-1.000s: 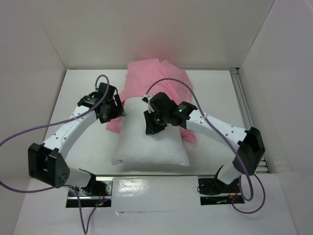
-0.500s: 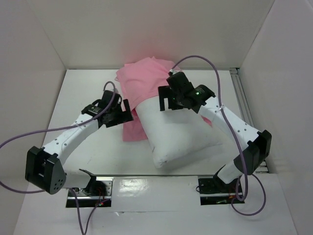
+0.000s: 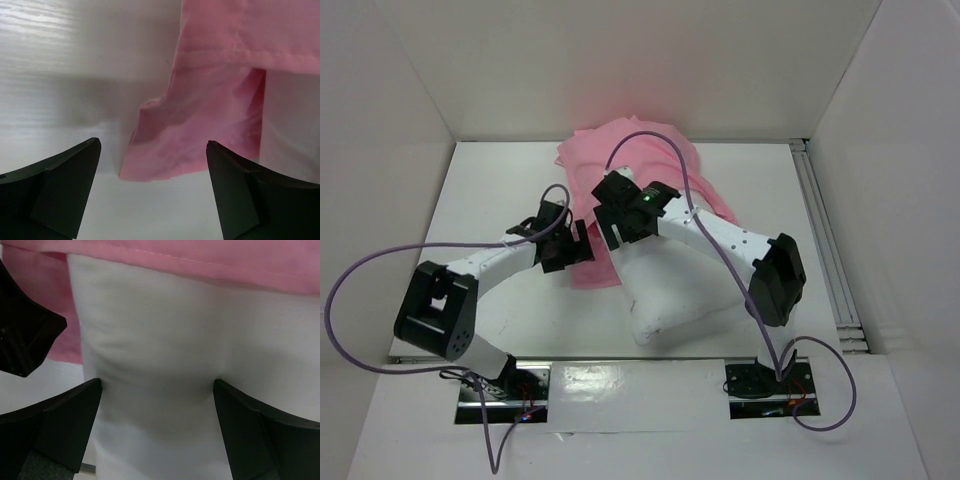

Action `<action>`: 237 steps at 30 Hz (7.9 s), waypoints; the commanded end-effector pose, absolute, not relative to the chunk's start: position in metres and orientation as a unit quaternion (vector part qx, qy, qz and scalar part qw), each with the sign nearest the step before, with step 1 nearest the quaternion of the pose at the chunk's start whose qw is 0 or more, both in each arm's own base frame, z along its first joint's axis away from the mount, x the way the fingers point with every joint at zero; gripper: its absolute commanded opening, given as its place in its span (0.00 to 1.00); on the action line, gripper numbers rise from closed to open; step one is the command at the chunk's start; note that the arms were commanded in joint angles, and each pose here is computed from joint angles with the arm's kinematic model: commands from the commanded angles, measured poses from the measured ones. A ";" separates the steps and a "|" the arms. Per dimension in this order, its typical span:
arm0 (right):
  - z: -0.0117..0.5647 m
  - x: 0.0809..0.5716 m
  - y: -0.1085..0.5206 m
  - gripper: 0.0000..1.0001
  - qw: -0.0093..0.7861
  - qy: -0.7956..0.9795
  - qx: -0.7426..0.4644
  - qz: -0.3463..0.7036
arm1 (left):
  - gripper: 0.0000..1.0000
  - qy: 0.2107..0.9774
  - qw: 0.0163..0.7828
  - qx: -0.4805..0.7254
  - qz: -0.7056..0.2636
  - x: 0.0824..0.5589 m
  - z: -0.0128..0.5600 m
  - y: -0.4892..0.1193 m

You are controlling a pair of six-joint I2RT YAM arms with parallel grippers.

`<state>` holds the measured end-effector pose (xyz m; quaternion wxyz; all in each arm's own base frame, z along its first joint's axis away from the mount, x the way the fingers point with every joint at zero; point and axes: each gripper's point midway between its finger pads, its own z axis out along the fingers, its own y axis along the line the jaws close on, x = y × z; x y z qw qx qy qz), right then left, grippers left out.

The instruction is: Put the pillow into the pillowcase

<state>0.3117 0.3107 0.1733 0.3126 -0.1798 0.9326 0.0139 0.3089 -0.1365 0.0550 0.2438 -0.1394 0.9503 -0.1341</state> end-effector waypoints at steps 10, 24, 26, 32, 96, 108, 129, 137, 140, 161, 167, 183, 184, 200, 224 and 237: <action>0.137 0.332 0.283 0.00 0.275 0.948 -0.162 -0.001 | 0.00 0.927 0.260 -0.108 -0.246 0.336 0.070 -0.179; 0.369 0.397 0.296 0.00 0.511 0.829 -0.092 0.208 | 0.00 0.739 0.385 0.091 -0.546 0.282 0.375 -0.278; 0.318 0.395 0.312 0.00 0.465 0.850 -0.091 0.231 | 0.00 0.732 0.353 0.084 -0.577 0.259 0.361 -0.284; 0.191 0.402 0.327 0.00 0.373 0.899 -0.092 0.207 | 0.00 0.744 0.270 0.078 -0.606 0.190 0.294 -0.291; 0.154 0.265 0.145 0.95 0.258 0.884 0.148 0.361 | 0.67 0.891 0.357 -0.007 0.281 0.348 0.219 -0.152; 0.186 0.289 0.232 0.00 0.290 0.824 0.051 0.485 | 0.00 0.910 0.401 0.072 0.076 0.353 0.273 -0.233; 0.160 0.260 0.297 0.00 0.292 0.833 0.018 0.470 | 0.00 0.825 0.362 0.183 -0.393 0.271 0.371 -0.384; 0.144 0.233 0.300 0.00 0.275 0.860 -0.041 0.427 | 0.33 0.860 0.402 0.142 -0.281 0.285 0.348 -0.335; 0.135 0.222 0.290 0.36 0.263 0.878 -0.054 0.396 | 0.75 0.872 0.419 0.137 -0.210 0.300 0.343 -0.316; 0.157 0.258 0.171 0.97 0.270 0.874 0.094 0.392 | 0.76 0.918 0.327 0.101 0.203 0.357 0.225 -0.222; 0.156 0.261 0.205 1.00 0.250 0.871 0.059 0.420 | 0.32 0.923 0.306 0.106 0.207 0.351 0.218 -0.214; 0.162 0.262 0.269 0.89 0.240 0.834 0.022 0.496 | 0.00 0.925 0.354 0.120 -0.070 0.349 0.279 -0.276; 0.172 0.269 0.282 0.73 0.262 0.815 0.006 0.517 | 0.00 0.913 0.366 0.129 -0.128 0.344 0.296 -0.293; 0.306 0.278 0.345 0.00 0.395 0.746 -0.088 0.529 | 0.00 0.774 0.399 0.191 -0.454 0.283 0.451 -0.398; 0.192 0.335 0.151 0.72 0.361 0.866 0.083 0.335 | 0.83 0.886 0.448 0.099 -0.073 0.289 0.337 -0.271; 0.174 0.250 0.159 0.86 0.289 0.861 0.095 0.407 | 0.94 0.910 0.395 0.094 0.079 0.281 0.204 -0.197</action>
